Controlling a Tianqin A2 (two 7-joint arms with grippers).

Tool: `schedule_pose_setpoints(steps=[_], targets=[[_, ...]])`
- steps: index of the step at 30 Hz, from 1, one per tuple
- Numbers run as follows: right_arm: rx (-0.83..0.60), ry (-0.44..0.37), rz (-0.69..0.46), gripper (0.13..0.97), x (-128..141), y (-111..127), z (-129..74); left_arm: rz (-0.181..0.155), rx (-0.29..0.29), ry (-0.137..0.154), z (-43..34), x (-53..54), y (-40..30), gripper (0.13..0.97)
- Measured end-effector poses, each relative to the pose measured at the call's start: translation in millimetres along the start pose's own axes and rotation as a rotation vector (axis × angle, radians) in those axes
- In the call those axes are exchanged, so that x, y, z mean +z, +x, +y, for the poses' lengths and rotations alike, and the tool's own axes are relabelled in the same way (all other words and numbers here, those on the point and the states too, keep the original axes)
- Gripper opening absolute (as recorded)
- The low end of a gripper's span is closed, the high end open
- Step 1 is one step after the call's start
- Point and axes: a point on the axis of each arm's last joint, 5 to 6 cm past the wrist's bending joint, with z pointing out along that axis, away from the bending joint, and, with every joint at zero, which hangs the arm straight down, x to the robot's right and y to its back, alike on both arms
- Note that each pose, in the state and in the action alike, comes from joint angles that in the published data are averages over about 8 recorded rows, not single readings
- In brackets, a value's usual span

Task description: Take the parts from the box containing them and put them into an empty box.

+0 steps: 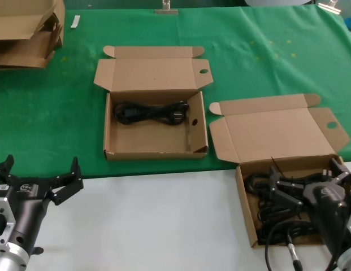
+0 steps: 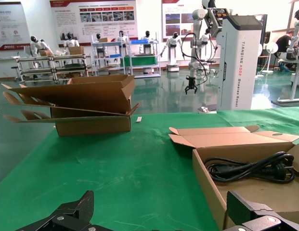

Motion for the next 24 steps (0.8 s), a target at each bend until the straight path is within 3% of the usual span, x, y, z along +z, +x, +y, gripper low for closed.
schedule_pose_setpoints(steps=[24], targets=[[0.000,0.000,0.000,0.966,0.0,0.0,0.0,0.000,0.000,0.000,0.0,0.0,0.0,0.966]])
